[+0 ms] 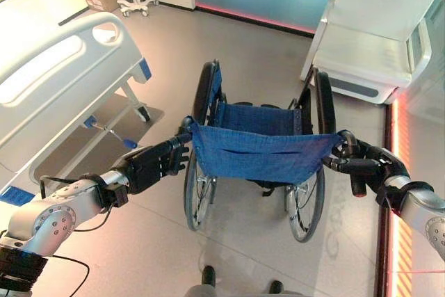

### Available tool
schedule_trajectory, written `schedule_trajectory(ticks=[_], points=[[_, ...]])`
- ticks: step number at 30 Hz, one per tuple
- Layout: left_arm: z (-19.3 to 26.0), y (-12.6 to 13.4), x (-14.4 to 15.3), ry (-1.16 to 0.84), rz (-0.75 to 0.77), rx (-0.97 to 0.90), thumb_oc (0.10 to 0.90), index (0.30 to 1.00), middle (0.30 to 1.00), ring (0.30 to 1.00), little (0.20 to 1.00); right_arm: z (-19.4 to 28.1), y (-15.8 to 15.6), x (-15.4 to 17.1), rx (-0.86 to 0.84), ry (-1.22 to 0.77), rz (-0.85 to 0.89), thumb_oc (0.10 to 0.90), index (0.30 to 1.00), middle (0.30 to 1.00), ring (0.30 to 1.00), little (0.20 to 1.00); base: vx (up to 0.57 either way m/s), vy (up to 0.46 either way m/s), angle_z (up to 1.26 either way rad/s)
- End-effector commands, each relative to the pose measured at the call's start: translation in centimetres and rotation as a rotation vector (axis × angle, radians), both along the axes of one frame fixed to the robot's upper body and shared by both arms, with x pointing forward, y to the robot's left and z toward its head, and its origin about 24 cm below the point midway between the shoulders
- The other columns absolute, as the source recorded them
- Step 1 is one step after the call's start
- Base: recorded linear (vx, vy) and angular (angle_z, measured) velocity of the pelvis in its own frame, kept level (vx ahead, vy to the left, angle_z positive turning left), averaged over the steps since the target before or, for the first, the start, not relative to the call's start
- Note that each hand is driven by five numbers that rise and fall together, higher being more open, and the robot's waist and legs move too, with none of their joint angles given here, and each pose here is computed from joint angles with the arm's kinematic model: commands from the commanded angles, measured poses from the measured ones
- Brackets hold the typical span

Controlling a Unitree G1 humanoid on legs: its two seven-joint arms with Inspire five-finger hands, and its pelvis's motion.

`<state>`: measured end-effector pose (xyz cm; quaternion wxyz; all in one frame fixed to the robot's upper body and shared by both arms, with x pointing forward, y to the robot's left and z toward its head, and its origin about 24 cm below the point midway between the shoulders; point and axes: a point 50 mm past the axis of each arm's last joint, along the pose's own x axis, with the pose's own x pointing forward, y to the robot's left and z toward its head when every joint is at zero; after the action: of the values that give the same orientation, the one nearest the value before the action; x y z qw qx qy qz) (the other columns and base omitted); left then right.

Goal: Push the wheelchair next to the bed

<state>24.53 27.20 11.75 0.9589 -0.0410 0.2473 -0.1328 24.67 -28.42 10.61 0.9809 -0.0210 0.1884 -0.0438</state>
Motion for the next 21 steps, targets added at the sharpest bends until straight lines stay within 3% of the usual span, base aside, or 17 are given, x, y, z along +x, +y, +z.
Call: schedule_trajectory(ticks=[1,4,5,6,7,8,9,21], points=[[4.9,-3.7,1.5,-0.202,-0.227,-0.123,0.800,0.900,0.900,0.900,0.900,5.0,-0.5,2.2,-0.094,-0.151,0.048,0.800,0.900,0.900,0.900,0.900,0.00,0.000,0.00],[5.1,-4.3,1.7,-0.201,-0.255,-0.125,0.800,0.900,0.900,0.900,0.900,5.1,-0.2,2.4,-0.079,-0.146,0.066,0.800,0.900,0.900,0.900,0.900,0.04,-0.002,0.00],[5.2,-4.5,1.8,-0.206,-0.264,-0.122,0.800,0.900,0.900,0.900,0.900,5.1,-0.1,2.6,-0.079,-0.142,0.074,0.646,0.669,0.669,0.669,0.669,0.05,-0.003,0.00],[5.4,-4.8,1.9,-0.212,-0.273,-0.123,0.687,0.731,0.731,0.731,0.731,5.3,0.0,2.7,-0.084,-0.140,0.086,0.400,0.300,0.300,0.300,0.300,0.05,-0.001,0.00],[5.4,-4.9,1.9,-0.214,-0.273,-0.124,0.566,0.549,0.549,0.549,0.549,5.4,0.1,2.7,-0.086,-0.141,0.091,0.400,0.300,0.300,0.300,0.300,0.05,0.000,0.01],[5.6,-5.1,2.1,-0.220,-0.270,-0.127,0.566,0.549,0.549,0.549,0.549,5.3,0.2,2.9,-0.092,-0.141,0.101,0.400,0.300,0.300,0.300,0.300,0.04,0.002,0.01],[5.7,-5.2,2.2,-0.227,-0.268,-0.127,0.400,0.300,0.300,0.300,0.300,5.3,0.3,3.0,-0.096,-0.139,0.110,0.400,0.300,0.300,0.300,0.300,0.06,0.003,0.00],[5.2,-5.2,2.5,-0.209,-0.251,-0.147,0.400,0.300,0.300,0.300,0.300,4.8,1.3,3.1,-0.100,-0.110,0.148,0.400,0.300,0.300,0.300,0.300,0.03,-0.003,-0.01]])
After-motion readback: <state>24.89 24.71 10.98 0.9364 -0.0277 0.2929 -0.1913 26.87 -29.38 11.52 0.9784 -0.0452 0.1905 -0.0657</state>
